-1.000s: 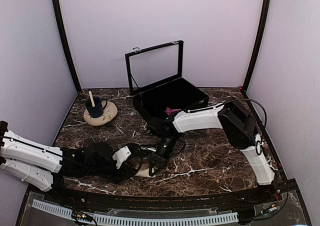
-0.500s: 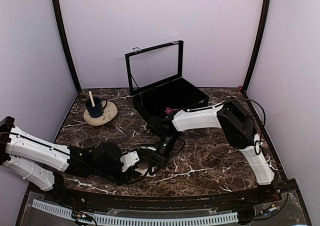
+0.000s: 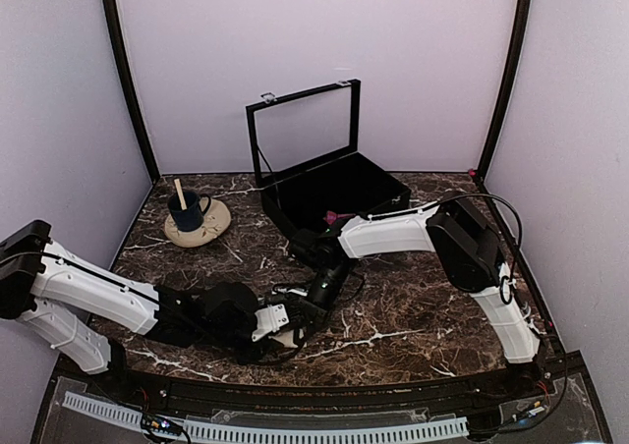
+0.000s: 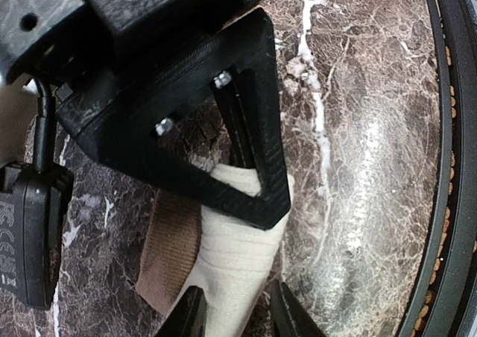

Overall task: Roll the socks
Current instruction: Roll the sock at the center of the board.

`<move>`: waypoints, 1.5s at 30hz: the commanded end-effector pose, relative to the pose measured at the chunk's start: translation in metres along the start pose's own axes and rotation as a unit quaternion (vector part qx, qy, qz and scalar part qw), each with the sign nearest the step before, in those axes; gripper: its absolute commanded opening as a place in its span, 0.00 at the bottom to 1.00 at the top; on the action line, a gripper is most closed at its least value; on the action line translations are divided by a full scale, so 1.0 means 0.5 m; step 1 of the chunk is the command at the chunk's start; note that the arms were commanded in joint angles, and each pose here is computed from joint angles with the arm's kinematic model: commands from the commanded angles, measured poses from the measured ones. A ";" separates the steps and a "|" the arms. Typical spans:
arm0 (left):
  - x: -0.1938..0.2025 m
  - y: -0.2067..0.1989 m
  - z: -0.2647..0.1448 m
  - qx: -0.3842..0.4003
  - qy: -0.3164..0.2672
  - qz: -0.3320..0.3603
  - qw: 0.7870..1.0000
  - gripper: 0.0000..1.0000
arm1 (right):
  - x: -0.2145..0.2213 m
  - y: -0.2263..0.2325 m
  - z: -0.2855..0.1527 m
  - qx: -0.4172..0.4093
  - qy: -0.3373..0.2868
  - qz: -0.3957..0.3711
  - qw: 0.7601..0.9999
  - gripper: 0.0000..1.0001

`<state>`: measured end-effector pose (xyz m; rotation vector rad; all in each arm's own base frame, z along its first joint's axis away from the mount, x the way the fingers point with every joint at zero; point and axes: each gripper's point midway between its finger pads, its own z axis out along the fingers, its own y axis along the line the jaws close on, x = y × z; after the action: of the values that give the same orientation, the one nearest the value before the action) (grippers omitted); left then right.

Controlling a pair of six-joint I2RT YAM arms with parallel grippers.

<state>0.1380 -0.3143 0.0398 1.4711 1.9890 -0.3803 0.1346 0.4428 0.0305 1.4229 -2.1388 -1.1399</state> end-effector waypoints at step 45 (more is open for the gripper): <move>0.061 -0.057 0.057 0.133 0.095 -0.087 0.983 0.00 | 0.024 -0.046 -0.075 -0.004 -0.072 0.044 0.996 0.27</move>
<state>0.1429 -0.3430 0.0277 1.4465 2.1193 -0.5952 0.1465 0.4149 0.0311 1.2749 -2.1864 -1.2064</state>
